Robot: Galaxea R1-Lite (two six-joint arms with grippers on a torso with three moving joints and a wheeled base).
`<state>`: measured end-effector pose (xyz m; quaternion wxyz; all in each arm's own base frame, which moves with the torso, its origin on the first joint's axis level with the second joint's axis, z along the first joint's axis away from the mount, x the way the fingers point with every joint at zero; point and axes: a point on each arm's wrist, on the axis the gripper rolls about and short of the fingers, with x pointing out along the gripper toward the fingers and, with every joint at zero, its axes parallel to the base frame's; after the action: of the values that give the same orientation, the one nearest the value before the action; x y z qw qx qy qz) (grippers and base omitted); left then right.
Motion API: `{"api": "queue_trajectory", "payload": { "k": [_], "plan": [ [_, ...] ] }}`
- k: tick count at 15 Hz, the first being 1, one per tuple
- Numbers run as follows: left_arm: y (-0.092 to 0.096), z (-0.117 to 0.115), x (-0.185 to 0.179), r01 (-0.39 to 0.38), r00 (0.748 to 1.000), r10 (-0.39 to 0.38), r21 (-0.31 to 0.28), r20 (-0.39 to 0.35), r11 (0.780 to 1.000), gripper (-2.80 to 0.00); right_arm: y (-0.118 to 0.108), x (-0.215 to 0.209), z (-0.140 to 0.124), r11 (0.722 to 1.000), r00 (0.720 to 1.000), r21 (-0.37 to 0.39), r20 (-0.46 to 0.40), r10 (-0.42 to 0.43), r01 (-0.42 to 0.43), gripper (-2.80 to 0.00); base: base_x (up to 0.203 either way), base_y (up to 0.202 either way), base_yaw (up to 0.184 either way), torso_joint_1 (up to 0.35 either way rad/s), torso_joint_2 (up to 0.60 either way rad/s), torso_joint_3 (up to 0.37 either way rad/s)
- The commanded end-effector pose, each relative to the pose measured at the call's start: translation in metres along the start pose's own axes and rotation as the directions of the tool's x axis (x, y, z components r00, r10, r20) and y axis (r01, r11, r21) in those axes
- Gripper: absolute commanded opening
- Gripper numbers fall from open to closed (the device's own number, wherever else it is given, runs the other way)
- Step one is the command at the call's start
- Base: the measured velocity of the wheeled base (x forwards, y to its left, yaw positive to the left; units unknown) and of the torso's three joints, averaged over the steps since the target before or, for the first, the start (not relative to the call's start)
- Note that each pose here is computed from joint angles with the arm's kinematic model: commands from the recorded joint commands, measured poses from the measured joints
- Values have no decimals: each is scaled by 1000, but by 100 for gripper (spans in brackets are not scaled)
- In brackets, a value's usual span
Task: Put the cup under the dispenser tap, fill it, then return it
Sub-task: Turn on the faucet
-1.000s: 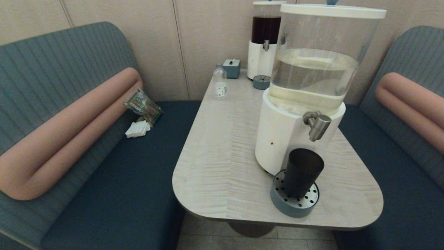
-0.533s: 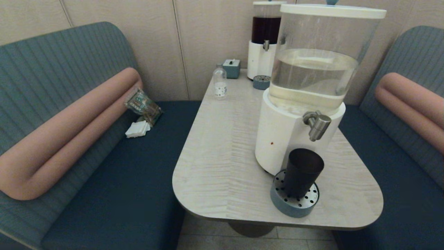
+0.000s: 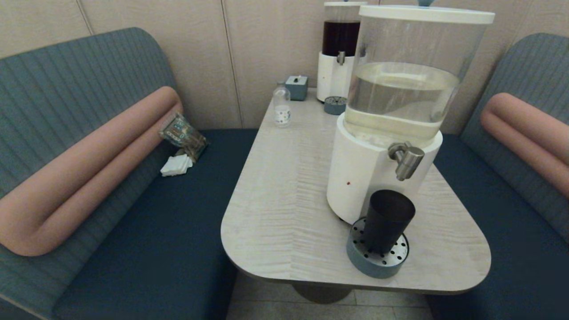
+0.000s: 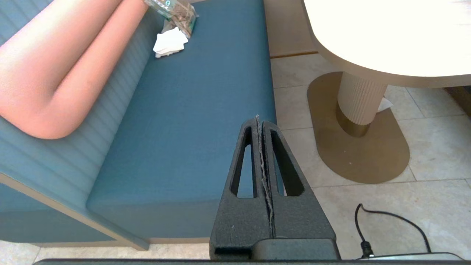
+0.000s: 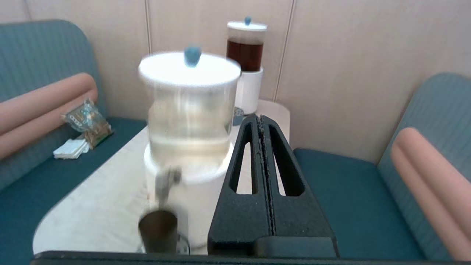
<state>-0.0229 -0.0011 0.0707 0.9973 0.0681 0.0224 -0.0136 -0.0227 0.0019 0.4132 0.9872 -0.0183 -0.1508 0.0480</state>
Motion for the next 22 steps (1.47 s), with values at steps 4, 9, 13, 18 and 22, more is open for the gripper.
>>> {"api": "queue_trajectory", "payload": {
  "k": [4,9,13,18,22],
  "plan": [
    [0,0,0,1,1000,-1,1,-2,1000,-280,-7,182,-58,996,796,77,-600,78,-39,-280,0,0,0,0,0,0],
    [0,0,0,1,1000,-1,1,-2,1000,-280,8,211,-110,950,574,251,-757,311,-184,-280,0,0,0,0,0,0],
    [0,0,0,0,1000,0,1,-2,1000,-280,16,213,-118,939,551,267,-761,342,-215,-280,0,0,0,0,0,0],
    [0,0,0,1,1000,-1,1,-1,1000,-280,22,221,-146,933,556,224,-755,349,-282,-280,0,0,0,0,0,0],
    [0,0,0,0,1000,0,1,-2,1000,-280,29,236,-156,924,576,202,-732,363,-325,-280,0,0,0,0,0,0]
  ]
}}
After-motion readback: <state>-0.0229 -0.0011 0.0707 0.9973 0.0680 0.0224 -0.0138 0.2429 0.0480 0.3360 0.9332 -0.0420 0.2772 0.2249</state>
